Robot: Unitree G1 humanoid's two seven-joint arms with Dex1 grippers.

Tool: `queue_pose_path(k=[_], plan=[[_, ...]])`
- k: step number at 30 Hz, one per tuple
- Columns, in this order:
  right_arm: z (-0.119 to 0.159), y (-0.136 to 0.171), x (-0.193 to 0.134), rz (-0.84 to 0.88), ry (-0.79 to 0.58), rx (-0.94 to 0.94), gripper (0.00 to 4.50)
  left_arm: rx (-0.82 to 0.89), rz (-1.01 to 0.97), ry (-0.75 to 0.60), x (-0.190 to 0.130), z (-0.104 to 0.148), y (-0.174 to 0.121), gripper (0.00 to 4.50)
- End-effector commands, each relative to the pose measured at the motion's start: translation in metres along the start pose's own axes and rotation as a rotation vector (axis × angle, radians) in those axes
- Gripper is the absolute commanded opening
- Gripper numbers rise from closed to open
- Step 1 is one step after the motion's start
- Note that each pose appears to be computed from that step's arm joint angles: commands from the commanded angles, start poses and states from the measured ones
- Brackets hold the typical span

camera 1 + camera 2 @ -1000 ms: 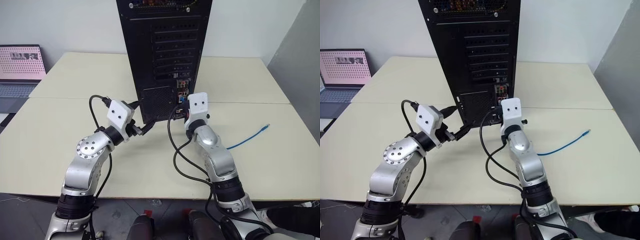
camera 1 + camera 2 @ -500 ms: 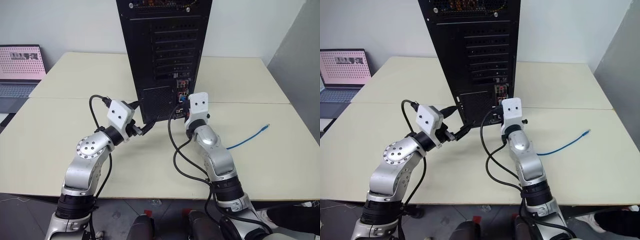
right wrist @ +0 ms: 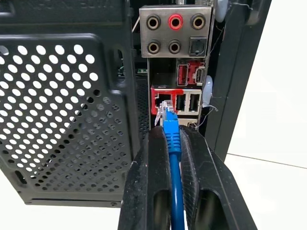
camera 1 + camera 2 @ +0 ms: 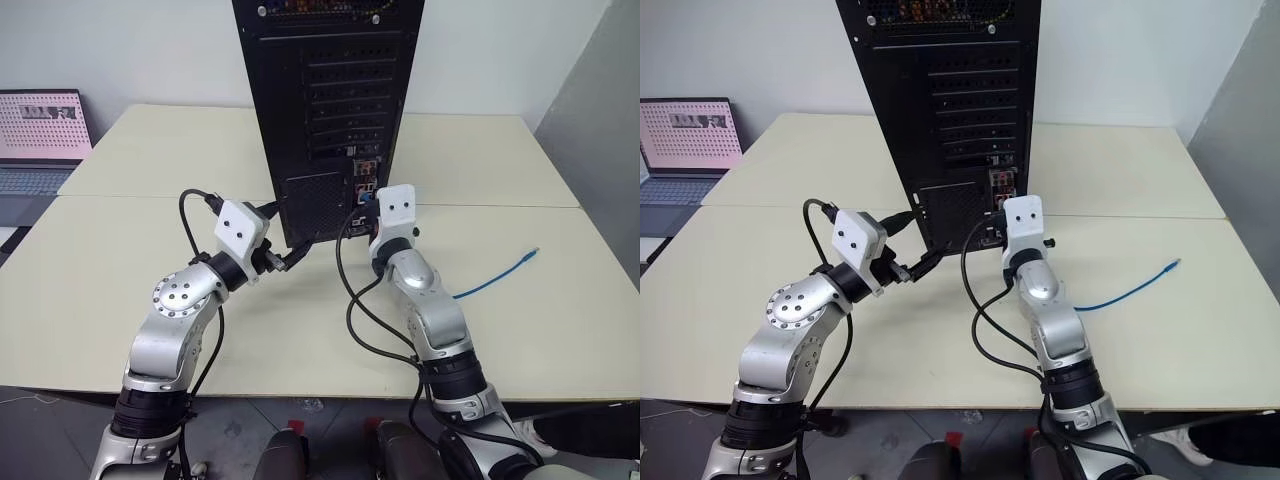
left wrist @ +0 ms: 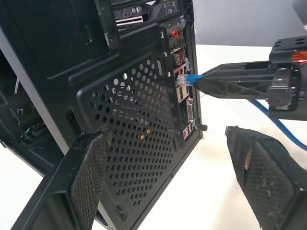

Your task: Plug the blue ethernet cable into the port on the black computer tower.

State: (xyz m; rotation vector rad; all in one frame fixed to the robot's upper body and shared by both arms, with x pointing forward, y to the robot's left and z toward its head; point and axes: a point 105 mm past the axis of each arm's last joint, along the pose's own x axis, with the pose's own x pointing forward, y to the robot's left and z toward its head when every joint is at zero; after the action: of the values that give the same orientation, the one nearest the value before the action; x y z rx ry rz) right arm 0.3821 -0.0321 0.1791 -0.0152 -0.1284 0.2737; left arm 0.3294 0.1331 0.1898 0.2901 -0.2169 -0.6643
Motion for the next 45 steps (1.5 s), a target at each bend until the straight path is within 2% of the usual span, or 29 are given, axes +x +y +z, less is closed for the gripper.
queue_pose_path(k=[1, 13, 25, 35, 45], plan=[[0.024, 0.006, 0.003, 0.024, -0.090, 0.003, 0.00, 0.040, 0.001, -0.036, 0.000, 0.011, 0.001, 4.01], [0.038, 0.011, 0.005, 0.064, -0.145, -0.016, 0.00, 0.046, -0.003, -0.041, 0.001, 0.012, 0.000, 4.01], [0.017, 0.021, 0.006, 0.107, -0.066, -0.075, 0.00, 0.046, -0.007, -0.044, 0.002, 0.012, -0.001, 4.01], [0.014, 0.020, 0.007, 0.089, -0.069, -0.128, 0.00, 0.047, -0.004, -0.045, 0.002, 0.012, -0.001, 4.01], [0.020, 0.015, 0.007, 0.033, -0.067, -0.086, 0.00, 0.047, -0.003, -0.044, 0.002, 0.012, -0.002, 4.01]])
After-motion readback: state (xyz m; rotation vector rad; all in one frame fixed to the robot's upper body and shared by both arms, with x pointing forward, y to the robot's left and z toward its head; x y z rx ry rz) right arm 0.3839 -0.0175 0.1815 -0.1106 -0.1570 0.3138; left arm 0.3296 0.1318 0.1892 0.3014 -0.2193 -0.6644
